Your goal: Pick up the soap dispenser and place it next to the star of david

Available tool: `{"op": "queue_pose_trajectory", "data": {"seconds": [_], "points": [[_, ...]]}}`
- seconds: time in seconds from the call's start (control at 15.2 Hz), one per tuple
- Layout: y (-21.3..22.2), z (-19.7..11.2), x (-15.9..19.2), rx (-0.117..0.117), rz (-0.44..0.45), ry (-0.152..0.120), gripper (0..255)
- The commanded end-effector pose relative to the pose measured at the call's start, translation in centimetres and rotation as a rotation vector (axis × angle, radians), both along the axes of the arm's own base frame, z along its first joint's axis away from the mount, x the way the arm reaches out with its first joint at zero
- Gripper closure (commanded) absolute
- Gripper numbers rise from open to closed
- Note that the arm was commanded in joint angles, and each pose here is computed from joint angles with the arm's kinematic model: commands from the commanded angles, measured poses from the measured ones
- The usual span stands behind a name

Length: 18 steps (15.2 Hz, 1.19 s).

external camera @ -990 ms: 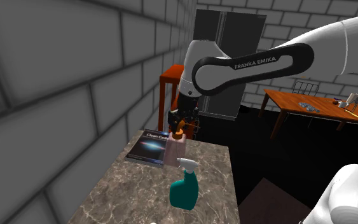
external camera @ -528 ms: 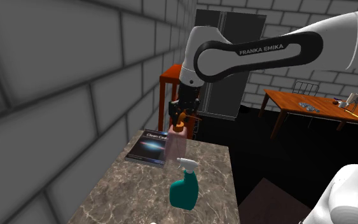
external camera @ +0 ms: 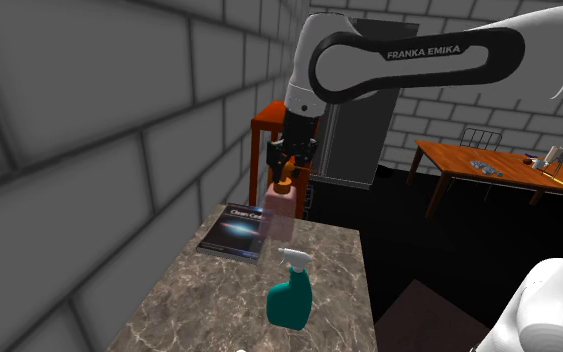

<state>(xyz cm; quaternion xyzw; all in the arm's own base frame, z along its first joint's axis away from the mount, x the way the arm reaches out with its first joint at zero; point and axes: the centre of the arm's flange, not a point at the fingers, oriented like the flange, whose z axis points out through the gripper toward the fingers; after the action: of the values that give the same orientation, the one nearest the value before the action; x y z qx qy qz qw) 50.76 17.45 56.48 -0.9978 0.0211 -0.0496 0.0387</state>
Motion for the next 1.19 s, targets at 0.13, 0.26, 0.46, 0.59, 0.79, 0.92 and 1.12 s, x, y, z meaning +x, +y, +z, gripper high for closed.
{"op": "queue_pose_trajectory", "data": {"seconds": [0.13, 0.26, 0.46, 0.59, 0.79, 0.92, 1.12], "points": [[0.0, 2.1, 0.0, 0.0, 0.0, 0.0, 255], [0.0, 3.2, 0.0, 0.0, 0.0, 0.0, 255], [0.0, 4.8, 0.0, 0.0, 0.0, 0.0, 255], [0.0, 5.8, 0.0, 0.0, 0.0, 0.0, 255], [0.0, 7.4, 0.0, 0.0, 0.0, 0.0, 255], [0.0, 8.4, 0.0, 0.0, 0.0, 0.0, 255], [0.0, 10.0, 0.0, 0.0, 0.0, 0.0, 255]]}}
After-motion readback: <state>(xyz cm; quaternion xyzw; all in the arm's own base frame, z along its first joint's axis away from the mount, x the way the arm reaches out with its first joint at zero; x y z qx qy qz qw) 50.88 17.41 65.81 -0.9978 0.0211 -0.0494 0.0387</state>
